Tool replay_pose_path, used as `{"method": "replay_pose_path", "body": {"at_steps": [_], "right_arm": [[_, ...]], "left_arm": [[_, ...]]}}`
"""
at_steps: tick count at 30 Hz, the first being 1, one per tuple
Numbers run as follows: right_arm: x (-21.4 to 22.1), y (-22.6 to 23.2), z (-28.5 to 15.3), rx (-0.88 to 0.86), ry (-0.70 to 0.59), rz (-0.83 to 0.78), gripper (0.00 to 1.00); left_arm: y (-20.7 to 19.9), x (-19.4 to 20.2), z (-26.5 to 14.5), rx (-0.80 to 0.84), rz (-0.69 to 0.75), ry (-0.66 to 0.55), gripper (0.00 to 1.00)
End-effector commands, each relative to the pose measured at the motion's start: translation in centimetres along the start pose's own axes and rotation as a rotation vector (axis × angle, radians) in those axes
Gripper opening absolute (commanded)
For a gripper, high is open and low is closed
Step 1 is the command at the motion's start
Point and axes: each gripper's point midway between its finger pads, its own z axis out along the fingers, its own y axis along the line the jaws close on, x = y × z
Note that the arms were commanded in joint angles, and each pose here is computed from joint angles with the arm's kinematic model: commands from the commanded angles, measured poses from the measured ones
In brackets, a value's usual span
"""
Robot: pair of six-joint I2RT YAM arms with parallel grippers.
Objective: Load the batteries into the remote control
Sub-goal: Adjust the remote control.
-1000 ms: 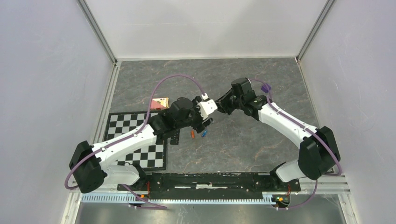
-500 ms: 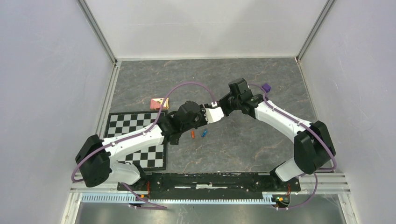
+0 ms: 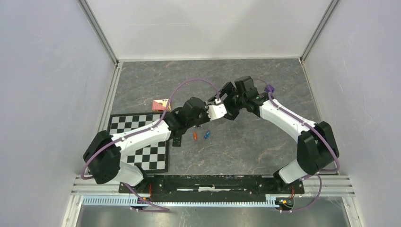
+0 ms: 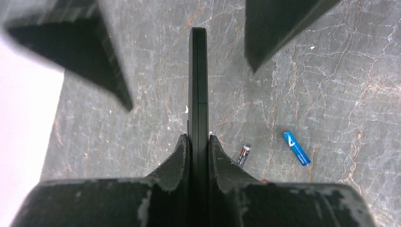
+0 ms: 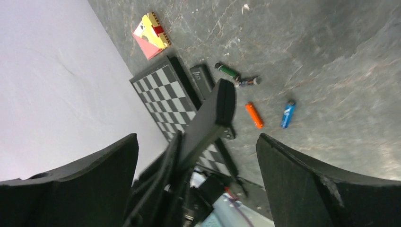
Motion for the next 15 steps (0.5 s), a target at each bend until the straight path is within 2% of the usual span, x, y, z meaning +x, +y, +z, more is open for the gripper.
{"method": "replay_pose_path", "body": {"at_steps": [1,5,7,10,12,15], "right_arm": [[-2.4,1.5,-2.9,-0.117,-0.059,-0.263,0.98],[-4.0,2.7,-5.5,-0.348,-0.150,-0.464,0.98],[-4.3,5.1,-8.1,-0.543,-0.253,-0.660,0.98],[-3.3,7.3,-11.4,-0.698,-0.364,-0.980,0.98],[-1.8,8.3,-12.9,-0.778,-0.360,-1.161,0.98],[0.7,9.2,-14.4,-0.906,-0.294,-1.298,0.98]], "left_arm": [[1.3,-2.5,-1.0,0.101,-0.196,-0.108,0.02],[1.4,-3.8,-3.1,0.285,-0.385,-0.190,0.02],[1.4,-4.5,-4.6,0.395,-0.476,-0.221,0.02],[1.8,-5.9,-7.1,0.543,-0.582,-0.275,0.02],[2.2,-6.8,-8.5,0.624,-0.641,-0.304,0.02],[2.3,-8.3,-10.1,0.752,-0.734,-0.342,0.02]]}}
